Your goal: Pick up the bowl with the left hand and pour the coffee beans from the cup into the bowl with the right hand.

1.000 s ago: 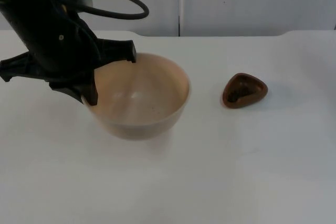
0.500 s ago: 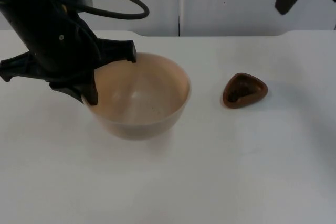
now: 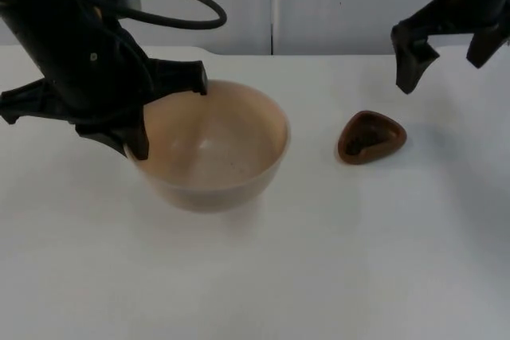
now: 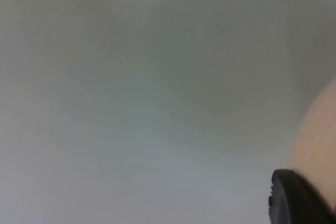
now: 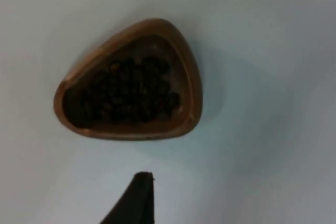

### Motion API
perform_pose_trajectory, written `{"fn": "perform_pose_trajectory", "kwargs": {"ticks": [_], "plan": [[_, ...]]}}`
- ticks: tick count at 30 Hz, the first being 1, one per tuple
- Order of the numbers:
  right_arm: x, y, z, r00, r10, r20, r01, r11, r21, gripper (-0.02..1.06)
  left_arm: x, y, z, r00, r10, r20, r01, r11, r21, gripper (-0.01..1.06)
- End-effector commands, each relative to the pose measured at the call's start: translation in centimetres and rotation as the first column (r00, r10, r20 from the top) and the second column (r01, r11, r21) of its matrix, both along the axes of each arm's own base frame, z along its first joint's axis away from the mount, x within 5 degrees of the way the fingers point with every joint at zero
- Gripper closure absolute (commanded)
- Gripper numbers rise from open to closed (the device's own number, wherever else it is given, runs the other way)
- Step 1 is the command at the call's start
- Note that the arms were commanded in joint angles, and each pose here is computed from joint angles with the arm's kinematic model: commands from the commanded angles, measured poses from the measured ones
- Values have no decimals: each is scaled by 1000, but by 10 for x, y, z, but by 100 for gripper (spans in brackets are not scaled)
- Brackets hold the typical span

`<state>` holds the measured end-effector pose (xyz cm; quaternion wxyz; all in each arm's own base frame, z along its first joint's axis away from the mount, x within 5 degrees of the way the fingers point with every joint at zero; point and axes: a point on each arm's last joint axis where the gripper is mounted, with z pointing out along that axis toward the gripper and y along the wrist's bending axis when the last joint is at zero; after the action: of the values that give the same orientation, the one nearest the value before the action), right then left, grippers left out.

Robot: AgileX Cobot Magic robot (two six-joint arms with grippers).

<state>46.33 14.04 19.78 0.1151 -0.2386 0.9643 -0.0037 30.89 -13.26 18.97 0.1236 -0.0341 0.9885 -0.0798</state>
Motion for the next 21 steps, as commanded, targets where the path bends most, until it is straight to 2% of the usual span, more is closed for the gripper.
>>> {"fn": "perform_pose_trajectory", "kwargs": {"ticks": [1, 13, 19, 21], "plan": [[5, 4, -6, 1000, 6, 25, -6, 1000, 5, 3, 1, -2, 2, 1000, 6, 14, -6, 1000, -11, 105], [20, 9, -41, 996, 40, 83, -41, 999, 13, 12, 1, -2, 2, 1000, 7, 17, -7, 1000, -14, 105], [20, 19, -47, 983, 152, 105, -150, 988, -18, 12, 2, -2, 3, 1000, 8, 25, -8, 1000, -17, 105], [20, 22, -46, 980, 161, 114, -159, 987, -27, 12, 2, -2, 3, 1000, 8, 25, -8, 1000, -17, 105]]}}
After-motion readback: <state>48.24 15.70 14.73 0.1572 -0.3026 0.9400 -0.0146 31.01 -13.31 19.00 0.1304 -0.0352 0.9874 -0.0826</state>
